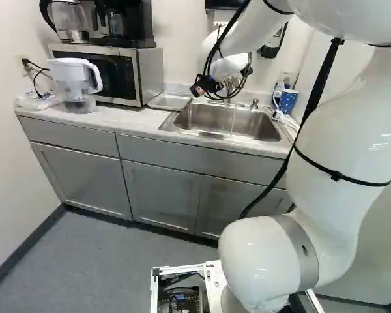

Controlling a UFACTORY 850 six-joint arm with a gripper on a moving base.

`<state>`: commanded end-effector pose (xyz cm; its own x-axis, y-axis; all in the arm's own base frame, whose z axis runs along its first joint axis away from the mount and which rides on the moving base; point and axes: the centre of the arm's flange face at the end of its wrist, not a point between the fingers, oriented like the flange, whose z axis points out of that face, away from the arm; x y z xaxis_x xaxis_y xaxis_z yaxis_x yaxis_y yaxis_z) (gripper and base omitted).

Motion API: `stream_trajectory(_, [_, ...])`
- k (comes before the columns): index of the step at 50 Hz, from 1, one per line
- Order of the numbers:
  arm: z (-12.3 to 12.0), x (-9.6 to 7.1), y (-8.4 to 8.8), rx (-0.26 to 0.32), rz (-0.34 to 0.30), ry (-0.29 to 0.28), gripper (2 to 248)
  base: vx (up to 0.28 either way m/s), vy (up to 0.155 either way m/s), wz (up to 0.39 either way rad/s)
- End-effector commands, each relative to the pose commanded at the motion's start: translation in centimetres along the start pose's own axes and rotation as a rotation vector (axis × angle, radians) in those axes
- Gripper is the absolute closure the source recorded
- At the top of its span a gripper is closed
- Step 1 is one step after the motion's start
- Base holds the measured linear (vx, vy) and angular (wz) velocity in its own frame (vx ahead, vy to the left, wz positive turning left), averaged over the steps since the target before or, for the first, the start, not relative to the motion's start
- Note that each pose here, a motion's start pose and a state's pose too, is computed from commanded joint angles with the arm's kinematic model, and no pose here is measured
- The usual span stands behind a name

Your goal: Rinse the cup and place it in the tray

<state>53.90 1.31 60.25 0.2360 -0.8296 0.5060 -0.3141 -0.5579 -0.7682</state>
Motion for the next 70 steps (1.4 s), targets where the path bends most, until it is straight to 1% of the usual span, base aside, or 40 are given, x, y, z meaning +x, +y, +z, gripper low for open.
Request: stream_trajectory(70, [0.0, 0.0, 0.0, 0.0, 0.735, 0.0, 126, 0.0, 0.0, 0.0])
